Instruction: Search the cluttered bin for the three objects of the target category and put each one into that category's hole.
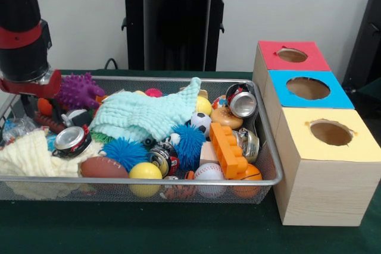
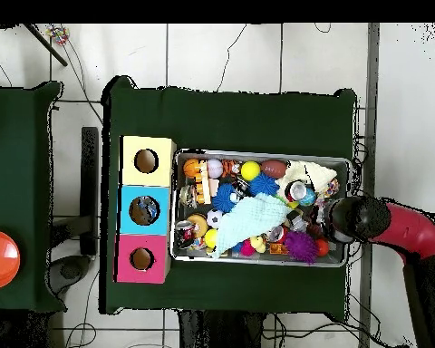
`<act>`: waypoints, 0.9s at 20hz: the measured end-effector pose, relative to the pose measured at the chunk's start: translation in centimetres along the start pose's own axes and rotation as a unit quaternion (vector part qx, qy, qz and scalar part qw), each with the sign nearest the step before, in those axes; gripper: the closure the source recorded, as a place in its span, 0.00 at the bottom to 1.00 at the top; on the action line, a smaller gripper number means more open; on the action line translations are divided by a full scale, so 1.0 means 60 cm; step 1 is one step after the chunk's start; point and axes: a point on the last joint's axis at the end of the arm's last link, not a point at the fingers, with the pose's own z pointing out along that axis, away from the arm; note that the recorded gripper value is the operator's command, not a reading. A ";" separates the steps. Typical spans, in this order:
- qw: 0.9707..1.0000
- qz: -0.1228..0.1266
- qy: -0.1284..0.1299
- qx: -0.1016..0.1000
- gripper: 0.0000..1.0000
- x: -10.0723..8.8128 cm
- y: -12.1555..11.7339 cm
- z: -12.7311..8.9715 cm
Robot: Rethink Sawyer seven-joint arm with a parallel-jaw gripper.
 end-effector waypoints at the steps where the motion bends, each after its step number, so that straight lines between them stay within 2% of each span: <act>1: 1.000 -0.001 -0.003 0.002 0.00 -0.003 0.000 -0.007; 7: 1.000 -0.006 -0.015 0.013 0.00 -0.016 0.006 -0.035; 18: 1.000 -0.009 -0.021 0.015 0.00 -0.029 0.013 -0.042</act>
